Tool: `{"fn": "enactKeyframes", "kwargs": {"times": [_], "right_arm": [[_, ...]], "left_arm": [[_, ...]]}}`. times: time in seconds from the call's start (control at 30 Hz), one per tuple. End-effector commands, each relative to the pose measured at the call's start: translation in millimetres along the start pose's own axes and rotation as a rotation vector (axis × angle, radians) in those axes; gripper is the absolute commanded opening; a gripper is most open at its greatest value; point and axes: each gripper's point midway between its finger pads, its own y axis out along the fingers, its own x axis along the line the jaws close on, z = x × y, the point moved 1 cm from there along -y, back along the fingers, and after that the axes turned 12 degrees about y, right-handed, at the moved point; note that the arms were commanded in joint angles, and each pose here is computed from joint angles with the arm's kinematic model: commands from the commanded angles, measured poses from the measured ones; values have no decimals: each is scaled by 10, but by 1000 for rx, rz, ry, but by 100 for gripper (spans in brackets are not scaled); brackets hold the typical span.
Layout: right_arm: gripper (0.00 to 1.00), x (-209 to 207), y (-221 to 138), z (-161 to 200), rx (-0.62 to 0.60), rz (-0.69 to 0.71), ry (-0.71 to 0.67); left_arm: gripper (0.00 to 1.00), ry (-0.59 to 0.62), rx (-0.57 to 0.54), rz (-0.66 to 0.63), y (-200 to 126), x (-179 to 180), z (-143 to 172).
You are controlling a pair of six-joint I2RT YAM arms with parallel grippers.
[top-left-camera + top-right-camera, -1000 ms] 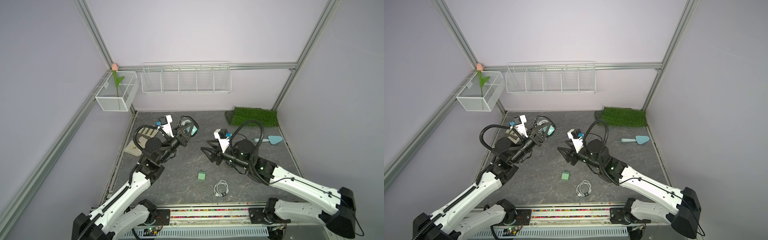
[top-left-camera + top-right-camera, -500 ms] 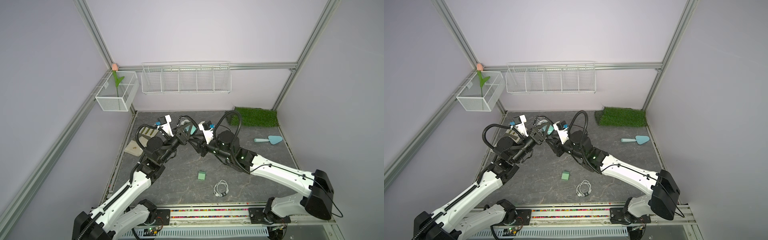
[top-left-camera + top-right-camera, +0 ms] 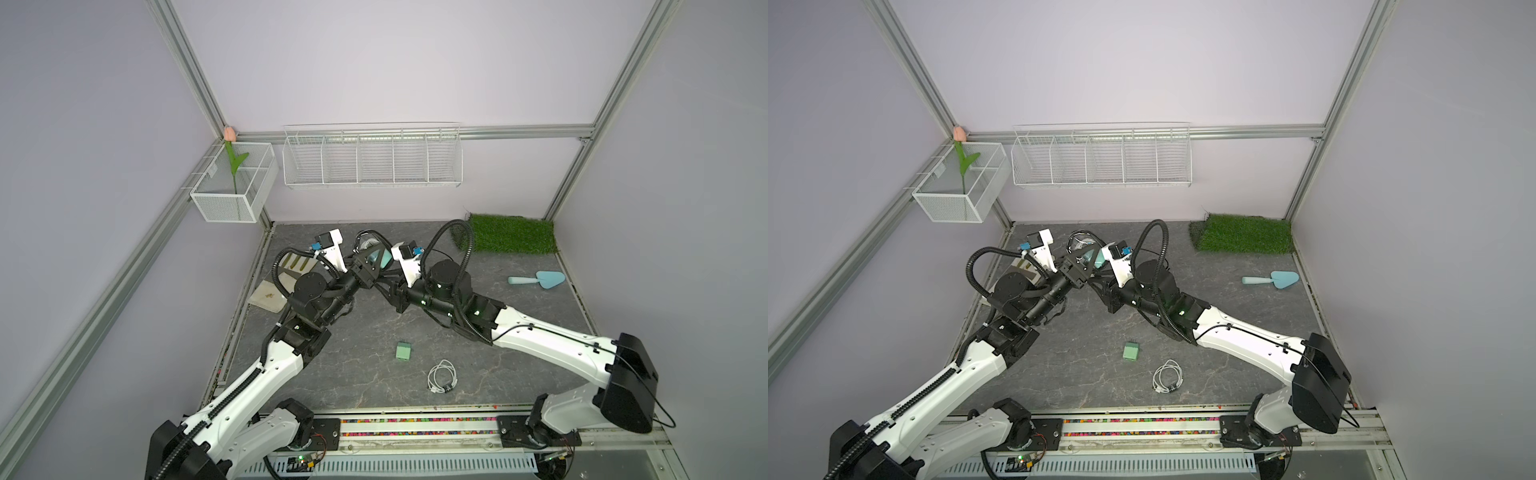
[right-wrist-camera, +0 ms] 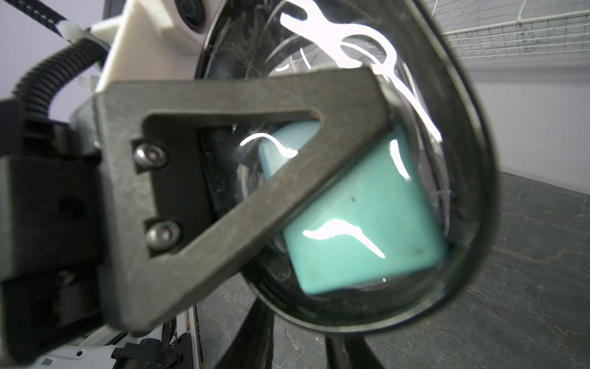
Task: Pack away charging kits
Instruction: Zip the zipper on the storage bag.
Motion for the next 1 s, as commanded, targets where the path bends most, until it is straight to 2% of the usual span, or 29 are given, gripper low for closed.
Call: {"fn": "enactKeyframes", "kwargs": {"times": [0.0,0.37,0.53,0.67,0.73,0.97], "right_arm": [[26,246,-30,-259,-73,-83,-3],[23,205,7,-301,-80,-52,1],[32,117,60,-216,-45,-12,4],[33,58,52,-194,-47,15,9],[32,70,50,-207,-52,13,6],[18,121,78,-264,-65,-8,7]], "left_arm": [[0,10,-36,14,41,-55,-120],[0,17,-39,21,79,-23,-66],[0,28,-53,8,24,-27,-115],[0,34,-65,11,-12,-48,-149],[0,33,-62,24,-9,-73,-150],[0,27,-54,27,10,-66,-122]]}}
